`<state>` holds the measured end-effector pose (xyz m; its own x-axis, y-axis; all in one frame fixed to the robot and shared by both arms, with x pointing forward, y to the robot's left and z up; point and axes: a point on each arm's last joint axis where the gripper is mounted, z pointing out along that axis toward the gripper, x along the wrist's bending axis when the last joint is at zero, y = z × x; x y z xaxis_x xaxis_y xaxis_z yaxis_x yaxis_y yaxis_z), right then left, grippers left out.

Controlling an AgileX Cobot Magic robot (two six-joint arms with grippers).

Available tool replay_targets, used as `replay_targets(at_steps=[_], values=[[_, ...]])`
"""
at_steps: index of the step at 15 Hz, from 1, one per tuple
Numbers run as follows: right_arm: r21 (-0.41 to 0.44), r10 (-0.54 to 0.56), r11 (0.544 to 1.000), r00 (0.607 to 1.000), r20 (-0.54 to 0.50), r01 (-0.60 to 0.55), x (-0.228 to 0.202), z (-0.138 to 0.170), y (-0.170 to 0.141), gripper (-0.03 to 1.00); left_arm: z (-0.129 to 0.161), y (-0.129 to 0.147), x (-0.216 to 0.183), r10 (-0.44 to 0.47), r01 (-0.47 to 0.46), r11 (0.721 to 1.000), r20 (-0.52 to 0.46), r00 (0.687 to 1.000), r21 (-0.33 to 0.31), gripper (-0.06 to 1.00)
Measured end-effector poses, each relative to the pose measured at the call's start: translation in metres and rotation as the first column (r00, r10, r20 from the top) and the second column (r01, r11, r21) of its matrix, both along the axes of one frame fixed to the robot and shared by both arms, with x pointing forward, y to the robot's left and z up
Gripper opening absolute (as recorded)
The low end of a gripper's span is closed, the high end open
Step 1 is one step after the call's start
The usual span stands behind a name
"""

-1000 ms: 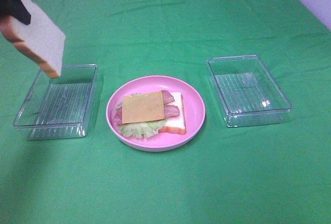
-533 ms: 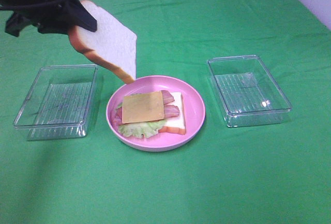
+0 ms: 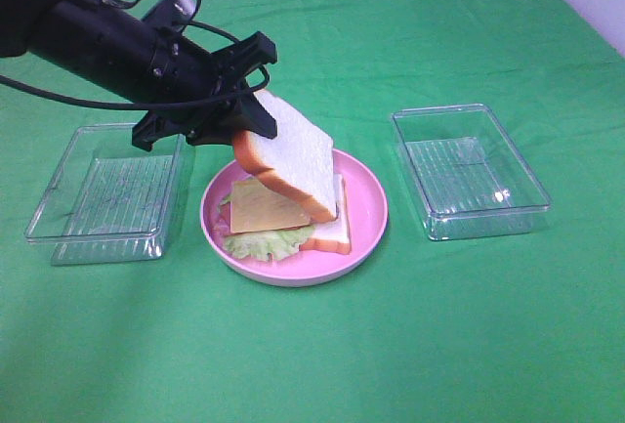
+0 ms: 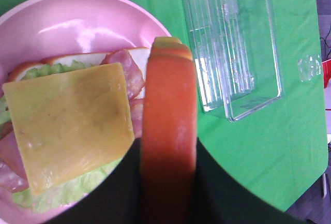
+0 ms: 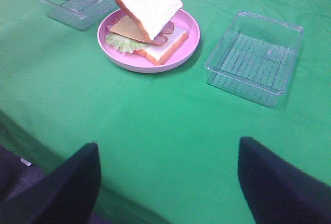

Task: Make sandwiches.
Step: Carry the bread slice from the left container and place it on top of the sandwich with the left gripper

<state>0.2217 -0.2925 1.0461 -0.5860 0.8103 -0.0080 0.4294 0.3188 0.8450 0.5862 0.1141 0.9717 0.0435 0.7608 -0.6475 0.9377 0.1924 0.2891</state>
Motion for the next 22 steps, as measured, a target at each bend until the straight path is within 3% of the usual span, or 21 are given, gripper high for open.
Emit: replay_targets(at_steps=[7, 9, 12, 13, 17, 20, 22], values=[[-0.001, 0.000, 1.000, 1.000, -0.003, 0.000, 0.000, -0.001, 0.000, 0.71, -0.023, -0.002, 0.003, 0.025, -0.025, 1.000, -0.064, 0.998, -0.001, 0.22], [-0.001, 0.000, 1.000, 1.000, -0.003, 0.000, 0.000, -0.001, 0.000, 0.71, -0.023, -0.002, 0.003, 0.024, -0.024, 1.000, -0.066, 0.998, -0.002, 0.29], [-0.001, 0.000, 1.000, 1.000, -0.003, 0.000, 0.000, -0.001, 0.000, 0.71, -0.023, -0.002, 0.003, 0.005, -0.005, 1.000, -0.055, 0.998, 0.005, 0.68], [-0.001, 0.000, 1.000, 1.000, -0.003, 0.000, 0.000, -0.001, 0.000, 0.71, -0.021, -0.001, 0.002, -0.025, 0.025, 0.999, -0.021, 0.999, 0.027, 0.79], [-0.001, 0.000, 1.000, 1.000, -0.003, 0.000, 0.000, -0.001, 0.000, 0.71, 0.002, 0.007, -0.001, -0.107, 0.092, 0.986, 0.107, 0.989, 0.136, 0.81], [-0.001, 0.000, 1.000, 1.000, -0.003, 0.000, 0.000, -0.001, 0.000, 0.71, 0.036, 0.018, -0.008, -0.207, 0.135, 0.952, 0.256, 0.944, 0.274, 0.81], [-0.001, 0.000, 1.000, 1.000, -0.003, 0.000, 0.000, -0.001, 0.000, 0.71, 0.062, 0.026, -0.016, -0.241, 0.127, 0.935, 0.329, 0.913, 0.332, 0.81]])
